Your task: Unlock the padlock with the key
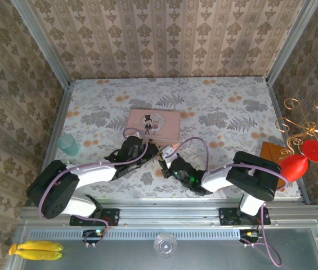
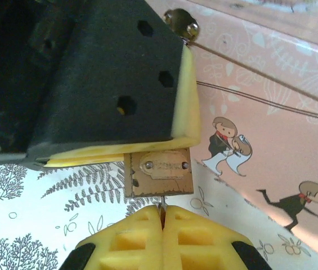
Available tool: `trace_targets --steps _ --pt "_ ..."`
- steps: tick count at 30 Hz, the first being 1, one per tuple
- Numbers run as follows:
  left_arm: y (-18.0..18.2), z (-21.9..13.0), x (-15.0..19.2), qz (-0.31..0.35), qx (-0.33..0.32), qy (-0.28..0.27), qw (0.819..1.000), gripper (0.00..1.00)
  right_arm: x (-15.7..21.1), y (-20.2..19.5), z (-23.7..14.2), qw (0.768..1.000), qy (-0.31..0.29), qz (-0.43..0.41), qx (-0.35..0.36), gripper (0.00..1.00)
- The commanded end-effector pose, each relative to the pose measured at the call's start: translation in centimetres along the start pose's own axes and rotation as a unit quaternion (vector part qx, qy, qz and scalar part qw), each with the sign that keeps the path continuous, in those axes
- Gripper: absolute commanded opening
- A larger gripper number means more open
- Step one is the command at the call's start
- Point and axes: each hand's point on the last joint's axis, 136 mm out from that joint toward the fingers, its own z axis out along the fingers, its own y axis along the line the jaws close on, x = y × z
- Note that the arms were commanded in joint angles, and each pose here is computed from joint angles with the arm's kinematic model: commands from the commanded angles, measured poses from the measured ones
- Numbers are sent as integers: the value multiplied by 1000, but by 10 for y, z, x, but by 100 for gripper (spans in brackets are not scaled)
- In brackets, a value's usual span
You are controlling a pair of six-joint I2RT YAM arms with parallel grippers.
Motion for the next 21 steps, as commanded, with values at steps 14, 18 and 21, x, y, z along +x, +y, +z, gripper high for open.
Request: trace_targets --steps 14,18,21 --pt "-20 12 -6 31 36 -6 999 42 10 -6 3 979 80 175 -60 0" --pt "-15 12 -6 27 30 -6 999 45 10 -11 3 971 77 214 -66 0" --pt "-13 11 -7 27 28 -9 999 48 9 -12 3 970 75 221 -67 0"
